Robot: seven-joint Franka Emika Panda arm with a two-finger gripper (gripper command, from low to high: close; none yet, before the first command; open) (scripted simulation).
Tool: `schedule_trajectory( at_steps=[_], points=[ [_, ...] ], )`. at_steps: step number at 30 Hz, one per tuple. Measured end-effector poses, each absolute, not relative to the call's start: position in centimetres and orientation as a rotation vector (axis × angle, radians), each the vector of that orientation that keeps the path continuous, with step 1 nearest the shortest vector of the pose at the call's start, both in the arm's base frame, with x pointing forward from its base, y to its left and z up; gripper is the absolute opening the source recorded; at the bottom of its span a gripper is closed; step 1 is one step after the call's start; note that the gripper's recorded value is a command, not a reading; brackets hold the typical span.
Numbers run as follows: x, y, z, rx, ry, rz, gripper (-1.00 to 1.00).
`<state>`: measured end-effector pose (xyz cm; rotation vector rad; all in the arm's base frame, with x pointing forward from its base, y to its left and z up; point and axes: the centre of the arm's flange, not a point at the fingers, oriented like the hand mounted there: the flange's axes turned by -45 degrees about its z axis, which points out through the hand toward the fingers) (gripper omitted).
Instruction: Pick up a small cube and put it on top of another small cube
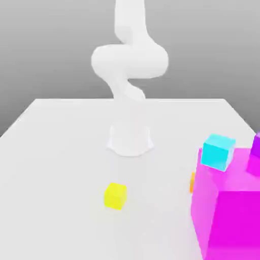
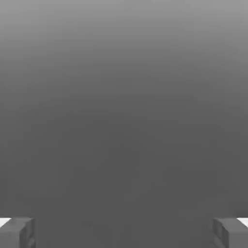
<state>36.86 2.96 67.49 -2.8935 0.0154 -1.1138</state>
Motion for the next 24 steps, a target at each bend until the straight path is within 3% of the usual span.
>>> schedule_trajectory(
  at_steps=[7, 14, 21, 24],
  points=[
    [39.1, 15.6, 55.8, -2.946, -0.064, -0.807, 0.00],
    [34.5, 26.7, 43.1, -3.021, -0.154, -0.535, 0.00],
    [27.2, 26.9, 25.8, -3.103, 0.106, -0.151, 0.00],
    [24.7, 23.9, 20.8, -3.126, 0.302, -0.039, 0.00]
  ],
)
